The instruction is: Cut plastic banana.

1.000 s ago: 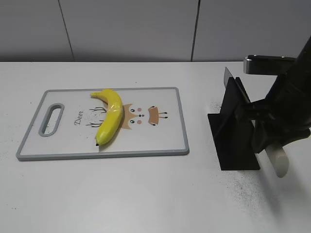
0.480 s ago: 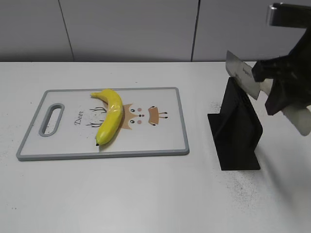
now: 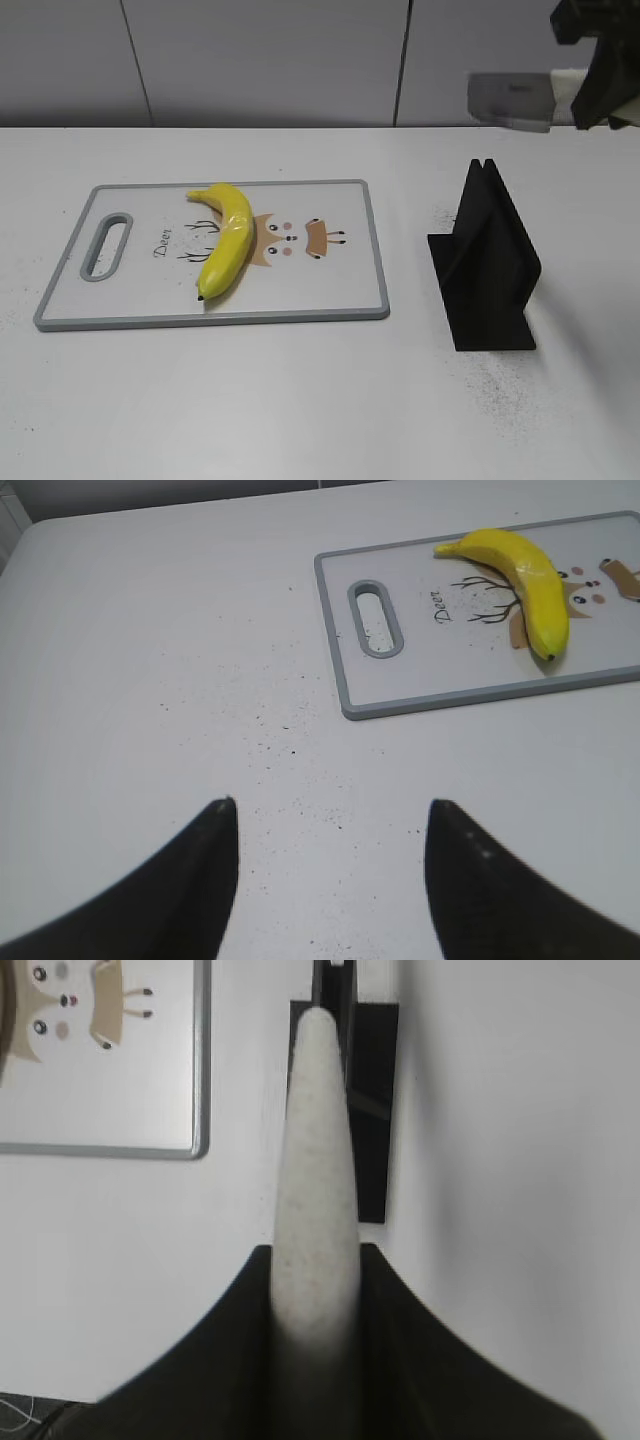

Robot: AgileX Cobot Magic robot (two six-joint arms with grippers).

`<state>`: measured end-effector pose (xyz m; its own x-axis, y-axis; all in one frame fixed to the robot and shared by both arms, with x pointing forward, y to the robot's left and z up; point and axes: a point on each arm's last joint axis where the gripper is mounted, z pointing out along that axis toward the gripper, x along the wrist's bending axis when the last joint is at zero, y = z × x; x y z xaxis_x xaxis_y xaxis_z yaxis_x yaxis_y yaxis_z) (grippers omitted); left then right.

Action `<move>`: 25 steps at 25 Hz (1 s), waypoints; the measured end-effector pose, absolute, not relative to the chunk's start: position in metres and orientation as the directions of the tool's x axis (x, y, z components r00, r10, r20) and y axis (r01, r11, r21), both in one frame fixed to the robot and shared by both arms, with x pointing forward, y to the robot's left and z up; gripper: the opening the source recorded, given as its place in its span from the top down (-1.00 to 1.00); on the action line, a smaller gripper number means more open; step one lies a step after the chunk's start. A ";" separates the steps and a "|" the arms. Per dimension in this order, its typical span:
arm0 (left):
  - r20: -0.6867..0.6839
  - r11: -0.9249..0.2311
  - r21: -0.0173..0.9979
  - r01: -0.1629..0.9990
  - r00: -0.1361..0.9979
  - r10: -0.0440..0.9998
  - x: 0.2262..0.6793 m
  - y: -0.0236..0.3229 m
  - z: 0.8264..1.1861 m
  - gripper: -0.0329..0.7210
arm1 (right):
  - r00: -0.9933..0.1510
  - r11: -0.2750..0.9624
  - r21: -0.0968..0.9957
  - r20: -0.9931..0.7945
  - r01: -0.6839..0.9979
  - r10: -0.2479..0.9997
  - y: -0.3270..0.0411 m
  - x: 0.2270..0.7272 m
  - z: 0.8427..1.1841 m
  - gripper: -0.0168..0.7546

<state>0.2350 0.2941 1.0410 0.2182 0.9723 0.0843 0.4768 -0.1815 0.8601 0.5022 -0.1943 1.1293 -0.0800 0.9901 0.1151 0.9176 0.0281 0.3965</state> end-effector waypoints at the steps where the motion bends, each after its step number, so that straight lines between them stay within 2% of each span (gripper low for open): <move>1: 0.084 -0.182 0.860 0.477 0.218 0.972 0.235 0.294 1.041 -0.56 | -0.082 0.028 0.410 0.114 0.912 0.990 -0.194 0.503 1.134 0.53; 6: 0.089 -0.178 0.877 0.447 0.213 0.973 0.234 0.294 1.046 -0.56 | -0.118 0.059 0.478 0.093 0.876 0.989 -0.195 0.506 1.153 0.53; 9: 0.093 -0.173 0.893 0.414 0.206 0.974 0.236 0.294 1.052 -0.56 | -0.241 0.182 0.527 0.045 0.831 0.970 -0.193 0.509 1.157 0.53; 14: 0.093 -0.184 0.866 0.465 0.212 0.973 0.263 0.293 1.061 -0.56 | -0.437 0.363 0.568 -0.006 0.739 0.899 -0.180 0.524 1.155 0.53; 21: 0.192 -0.352 0.780 0.518 0.337 0.922 0.328 0.285 1.084 -0.56 | -0.712 0.607 0.569 -0.052 0.555 0.700 -0.151 0.560 1.127 0.53; 25: 0.200 -0.432 0.723 0.540 0.434 0.878 0.371 0.278 1.090 -0.56 | -0.807 0.695 0.577 -0.102 0.428 0.582 -0.138 0.579 1.111 0.53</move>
<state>0.3713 0.2776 1.0899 0.4342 0.8783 0.2004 0.5399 -0.4318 0.7225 0.5787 -0.1384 1.1110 -0.8070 0.5816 -0.1020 0.4282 0.6955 0.5770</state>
